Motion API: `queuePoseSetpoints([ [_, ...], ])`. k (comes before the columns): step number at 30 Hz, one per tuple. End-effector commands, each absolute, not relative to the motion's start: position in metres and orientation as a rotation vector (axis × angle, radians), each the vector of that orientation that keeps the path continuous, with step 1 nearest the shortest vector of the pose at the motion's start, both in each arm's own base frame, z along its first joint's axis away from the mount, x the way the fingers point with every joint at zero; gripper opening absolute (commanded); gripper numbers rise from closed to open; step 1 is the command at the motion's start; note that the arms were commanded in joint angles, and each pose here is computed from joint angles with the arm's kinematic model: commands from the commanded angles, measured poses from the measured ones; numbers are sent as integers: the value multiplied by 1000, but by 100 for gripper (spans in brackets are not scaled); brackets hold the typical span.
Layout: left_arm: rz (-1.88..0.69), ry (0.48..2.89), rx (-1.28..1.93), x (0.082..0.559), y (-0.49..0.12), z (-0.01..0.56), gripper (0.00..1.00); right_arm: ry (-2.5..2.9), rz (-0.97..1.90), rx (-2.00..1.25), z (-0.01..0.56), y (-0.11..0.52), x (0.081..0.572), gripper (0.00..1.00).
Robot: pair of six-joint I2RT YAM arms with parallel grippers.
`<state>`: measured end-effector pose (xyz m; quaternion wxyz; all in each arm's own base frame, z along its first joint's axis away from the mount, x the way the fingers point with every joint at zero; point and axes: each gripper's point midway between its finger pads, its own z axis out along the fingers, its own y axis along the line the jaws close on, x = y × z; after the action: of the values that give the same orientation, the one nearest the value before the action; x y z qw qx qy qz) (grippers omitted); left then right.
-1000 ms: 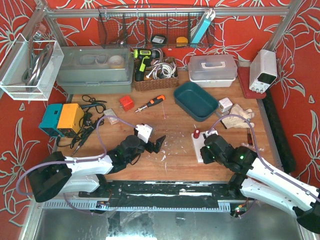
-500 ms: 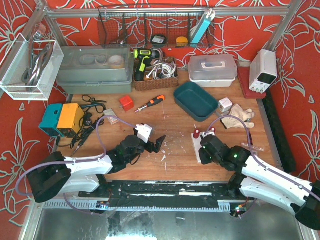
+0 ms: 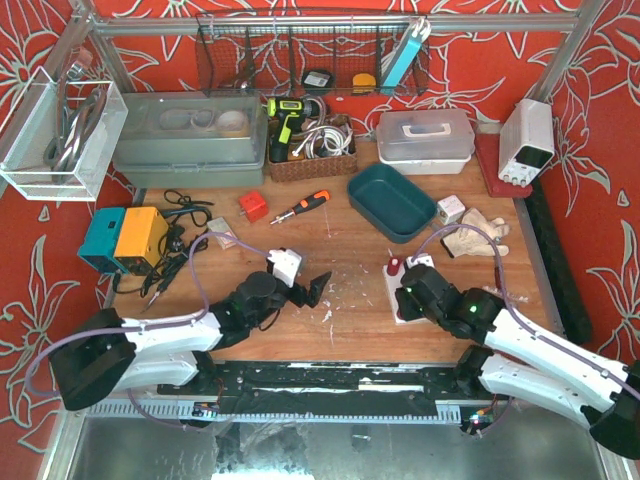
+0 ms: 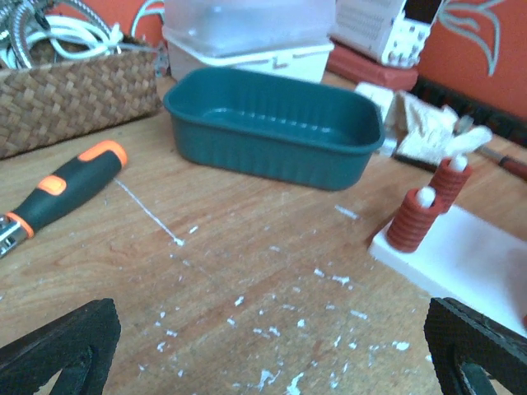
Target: Install the large spring
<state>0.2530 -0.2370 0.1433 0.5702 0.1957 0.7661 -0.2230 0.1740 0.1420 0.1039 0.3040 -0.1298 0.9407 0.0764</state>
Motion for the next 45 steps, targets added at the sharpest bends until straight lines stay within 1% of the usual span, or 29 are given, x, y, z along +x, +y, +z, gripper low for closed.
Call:
queuePoseSetpoints([
  [1, -599, 1722, 374, 250, -231, 173, 100, 2359, 190, -254, 155, 138, 192, 63],
  [2, -613, 1711, 341, 250, -229, 179, 100, 2320, 194, -237, 171, 138, 197, 69],
  [5, -627, 1599, 240, 253, -215, 218, 100, 2160, 191, -178, 225, 137, 216, 83],
  [7, -608, 1506, 196, 255, -207, 248, 100, 2027, 159, -110, 265, 131, 230, 97],
  [10, -489, 1379, 248, 257, -203, 279, 100, 1838, 44, -41, 311, 117, 247, 99],
  [12, -352, 1367, 269, 269, -200, 290, 100, 1716, -68, 8, 338, 106, 257, 99],
  [14, -232, 1395, 267, 285, -196, 291, 100, 1621, -215, 32, 346, 98, 265, 99],
  [16, -169, 1431, 318, 301, -194, 282, 100, 1560, -311, 14, 348, 96, 277, 99],
  [19, -137, 1503, 326, 321, -177, 263, 100, 1584, -443, 32, 336, 77, 302, 99],
  [24, 20, 1606, 213, 331, -117, 219, 100, 1716, -609, 3, 279, 43, 341, 99],
  [27, 142, 1640, 56, 329, -67, 194, 100, 1778, -627, -27, 248, 26, 349, 99],
  [30, 167, 1648, -28, 325, -41, 176, 100, 1835, -596, -23, 214, 9, 352, 99],
  [35, 168, 1675, -79, 324, -19, 150, 100, 1891, -604, -55, 175, -1, 353, 99],
  [41, 100, 1621, -15, 324, -25, 148, 100, 1908, -419, -16, 145, 2, 358, 99],
  [45, 104, 1624, -29, 325, -21, 141, 100, 1909, -397, -31, 138, 3, 362, 99],
])
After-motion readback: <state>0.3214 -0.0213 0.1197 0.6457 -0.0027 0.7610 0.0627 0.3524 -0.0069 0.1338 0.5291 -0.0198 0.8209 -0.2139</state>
